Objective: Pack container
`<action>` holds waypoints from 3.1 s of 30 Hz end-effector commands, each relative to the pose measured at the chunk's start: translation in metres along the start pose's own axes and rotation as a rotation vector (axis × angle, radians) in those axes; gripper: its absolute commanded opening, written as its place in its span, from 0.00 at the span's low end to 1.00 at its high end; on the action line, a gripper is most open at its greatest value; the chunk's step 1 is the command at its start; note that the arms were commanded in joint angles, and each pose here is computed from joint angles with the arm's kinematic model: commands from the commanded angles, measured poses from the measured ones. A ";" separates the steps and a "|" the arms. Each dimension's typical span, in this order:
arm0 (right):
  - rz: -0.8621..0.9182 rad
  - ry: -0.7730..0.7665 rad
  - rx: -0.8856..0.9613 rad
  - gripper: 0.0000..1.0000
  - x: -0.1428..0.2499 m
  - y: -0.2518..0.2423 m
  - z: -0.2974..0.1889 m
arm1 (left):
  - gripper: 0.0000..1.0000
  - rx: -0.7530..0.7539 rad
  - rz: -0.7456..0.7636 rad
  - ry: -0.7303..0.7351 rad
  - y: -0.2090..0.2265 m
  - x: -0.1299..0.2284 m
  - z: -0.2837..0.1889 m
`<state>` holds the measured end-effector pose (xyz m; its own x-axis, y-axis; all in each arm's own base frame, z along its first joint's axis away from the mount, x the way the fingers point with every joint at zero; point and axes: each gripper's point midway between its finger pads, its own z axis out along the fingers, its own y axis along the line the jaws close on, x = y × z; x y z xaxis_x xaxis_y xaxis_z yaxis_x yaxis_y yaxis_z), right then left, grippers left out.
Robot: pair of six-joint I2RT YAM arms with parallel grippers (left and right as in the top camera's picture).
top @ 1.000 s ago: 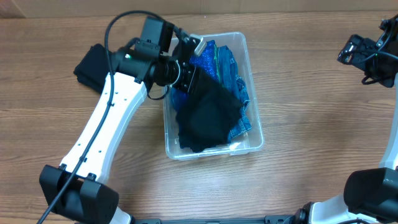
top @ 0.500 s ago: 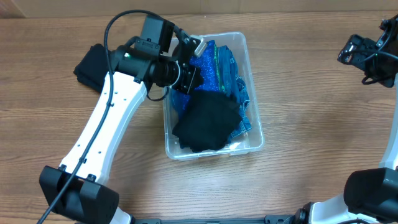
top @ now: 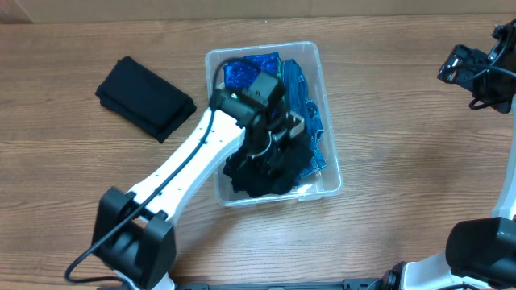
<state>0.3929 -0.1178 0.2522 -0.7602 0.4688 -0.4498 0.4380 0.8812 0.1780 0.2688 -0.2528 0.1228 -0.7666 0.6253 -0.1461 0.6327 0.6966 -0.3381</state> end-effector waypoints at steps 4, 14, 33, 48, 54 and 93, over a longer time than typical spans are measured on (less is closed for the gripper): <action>0.002 -0.013 -0.007 1.00 -0.002 0.001 -0.003 | 0.04 -0.007 -0.047 0.134 0.020 0.025 0.054; 0.002 -0.013 -0.007 1.00 -0.002 0.001 -0.003 | 0.04 -0.072 -0.004 0.033 0.017 -0.014 0.006; 0.002 -0.013 -0.007 1.00 -0.002 0.001 -0.003 | 1.00 -0.344 -0.855 -0.584 0.249 0.005 -0.229; 0.002 -0.010 -0.007 1.00 -0.001 0.001 -0.003 | 1.00 0.050 -1.219 -0.536 0.368 0.079 -0.079; 0.002 -0.005 -0.006 1.00 0.000 0.001 -0.003 | 1.00 0.100 -1.277 -0.491 0.390 0.087 -0.027; 0.002 -0.007 -0.006 1.00 -0.001 0.001 -0.003 | 0.04 0.034 -0.130 -0.927 0.175 -0.047 -0.245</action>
<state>0.3917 -0.1171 0.2515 -0.7630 0.4694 -0.4444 0.4386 0.8810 0.1775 0.4764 -0.0064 0.2225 -0.7876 -0.3013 -0.5375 0.1465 0.7558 -0.6383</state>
